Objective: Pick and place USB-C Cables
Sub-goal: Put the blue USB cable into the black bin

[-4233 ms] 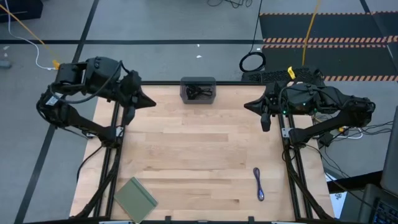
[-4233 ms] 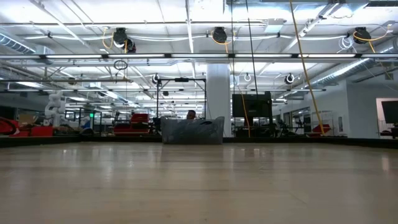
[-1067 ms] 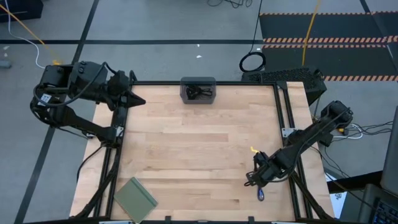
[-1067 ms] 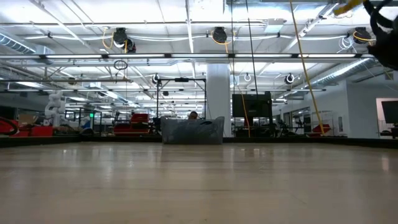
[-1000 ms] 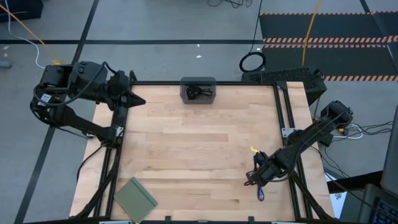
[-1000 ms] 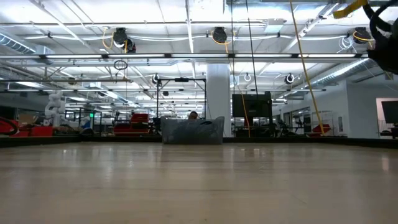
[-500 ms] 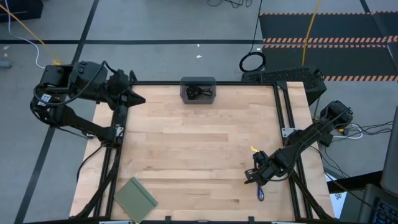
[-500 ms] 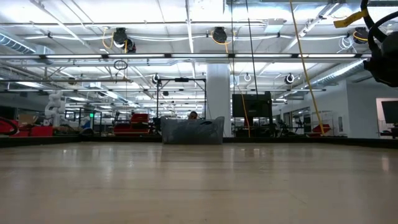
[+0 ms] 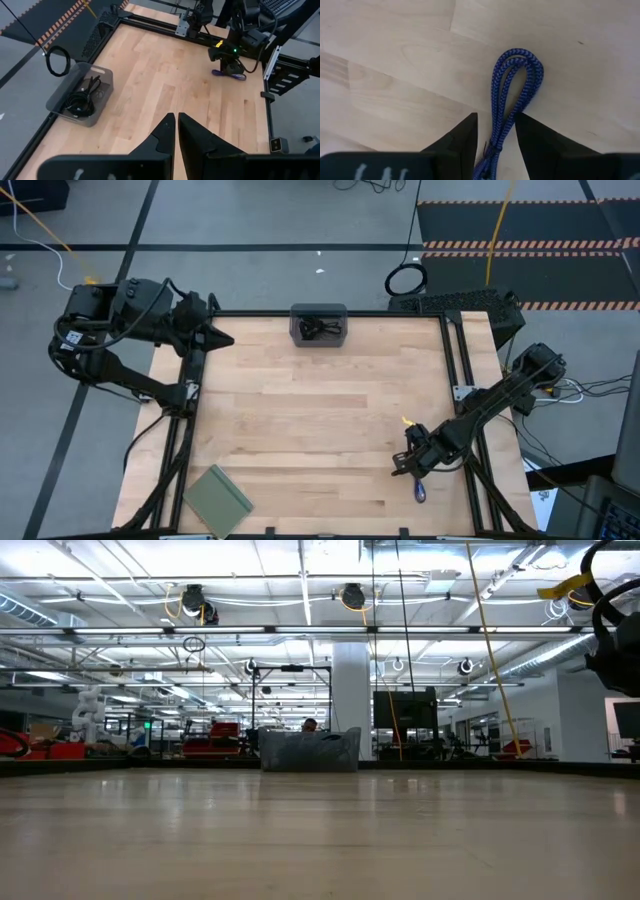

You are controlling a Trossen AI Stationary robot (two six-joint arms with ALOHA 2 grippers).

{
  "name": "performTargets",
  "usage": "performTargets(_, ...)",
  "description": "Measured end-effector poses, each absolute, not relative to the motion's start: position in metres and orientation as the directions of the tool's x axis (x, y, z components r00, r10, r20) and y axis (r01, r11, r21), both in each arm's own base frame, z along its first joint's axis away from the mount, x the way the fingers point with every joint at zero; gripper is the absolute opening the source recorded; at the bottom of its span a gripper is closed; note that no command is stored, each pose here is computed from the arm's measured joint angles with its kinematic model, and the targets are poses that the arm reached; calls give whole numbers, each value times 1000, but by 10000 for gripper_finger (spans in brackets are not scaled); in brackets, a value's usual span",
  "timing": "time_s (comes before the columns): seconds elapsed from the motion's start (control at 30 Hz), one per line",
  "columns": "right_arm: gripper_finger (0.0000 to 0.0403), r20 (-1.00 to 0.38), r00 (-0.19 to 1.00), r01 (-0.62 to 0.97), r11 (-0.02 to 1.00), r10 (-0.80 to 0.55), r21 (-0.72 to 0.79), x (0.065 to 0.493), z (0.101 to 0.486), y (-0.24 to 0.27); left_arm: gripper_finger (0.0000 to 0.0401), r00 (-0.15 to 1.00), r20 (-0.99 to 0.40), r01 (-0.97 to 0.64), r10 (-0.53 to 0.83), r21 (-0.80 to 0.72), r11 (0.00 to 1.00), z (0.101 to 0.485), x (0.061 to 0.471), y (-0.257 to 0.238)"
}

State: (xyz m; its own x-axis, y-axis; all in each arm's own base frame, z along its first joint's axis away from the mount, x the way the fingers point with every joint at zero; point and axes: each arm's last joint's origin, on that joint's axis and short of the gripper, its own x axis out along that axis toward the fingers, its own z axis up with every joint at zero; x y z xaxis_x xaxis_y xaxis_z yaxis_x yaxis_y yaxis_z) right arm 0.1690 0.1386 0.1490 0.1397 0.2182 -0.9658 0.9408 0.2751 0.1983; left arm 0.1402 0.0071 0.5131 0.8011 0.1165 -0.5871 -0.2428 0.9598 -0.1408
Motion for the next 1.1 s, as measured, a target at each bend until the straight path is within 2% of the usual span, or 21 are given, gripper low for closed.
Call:
performTargets(0.47, 125, -959, 138, 936, 284, 248, 208, 177, 138, 146, 26, 799, -588, -247, 123, -135, 959, 513, 140, 7)
performTargets(1.1, 125, -967, 118, 940, 288, 226, 182, 182, 163, 151, 26, 786, -606, -251, 124, -130, 959, 511, 139, 7)
